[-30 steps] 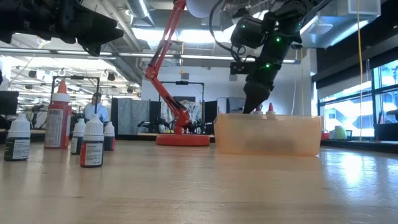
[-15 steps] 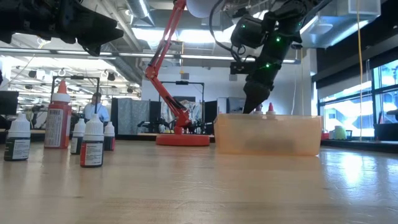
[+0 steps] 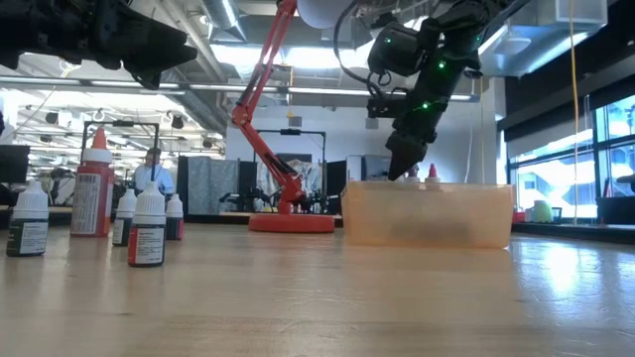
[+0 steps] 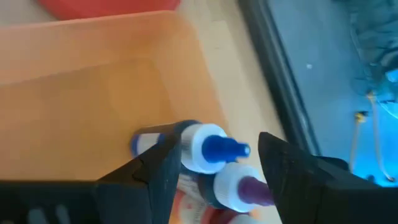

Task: Pick & Place food coloring
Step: Put the large blue food coloring bottle into the orange bin

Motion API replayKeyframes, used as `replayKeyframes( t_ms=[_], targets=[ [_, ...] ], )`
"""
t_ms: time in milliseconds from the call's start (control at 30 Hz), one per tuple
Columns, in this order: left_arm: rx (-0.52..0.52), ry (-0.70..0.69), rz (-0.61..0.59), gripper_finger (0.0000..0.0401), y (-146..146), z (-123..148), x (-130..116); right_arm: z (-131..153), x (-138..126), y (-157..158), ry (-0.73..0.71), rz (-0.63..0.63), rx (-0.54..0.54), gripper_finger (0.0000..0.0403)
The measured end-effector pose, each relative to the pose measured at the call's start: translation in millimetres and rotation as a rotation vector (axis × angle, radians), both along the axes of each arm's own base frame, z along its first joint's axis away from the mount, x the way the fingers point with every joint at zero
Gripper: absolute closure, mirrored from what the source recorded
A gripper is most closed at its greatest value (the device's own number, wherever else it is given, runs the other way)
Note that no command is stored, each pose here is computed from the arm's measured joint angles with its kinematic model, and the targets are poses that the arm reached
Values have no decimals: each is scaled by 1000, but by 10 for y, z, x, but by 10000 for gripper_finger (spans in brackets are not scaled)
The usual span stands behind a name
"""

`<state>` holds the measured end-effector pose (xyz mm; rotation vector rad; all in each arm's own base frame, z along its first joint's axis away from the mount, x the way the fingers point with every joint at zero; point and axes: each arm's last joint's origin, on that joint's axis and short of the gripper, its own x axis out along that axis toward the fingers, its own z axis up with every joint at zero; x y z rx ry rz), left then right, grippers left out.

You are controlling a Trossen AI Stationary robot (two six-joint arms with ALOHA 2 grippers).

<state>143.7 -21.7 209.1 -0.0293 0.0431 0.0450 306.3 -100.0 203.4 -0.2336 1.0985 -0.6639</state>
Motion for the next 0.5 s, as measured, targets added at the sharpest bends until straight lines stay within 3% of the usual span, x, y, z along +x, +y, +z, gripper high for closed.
replayKeyframes(
  t_ms=[267,500],
  targets=[
    [0,0,0,258,0,0,0,17,5,-4,0,-12,-18,187],
    [0,0,0,258,0,1,0,202,105,21,-47,3,-31,183]
  ],
)
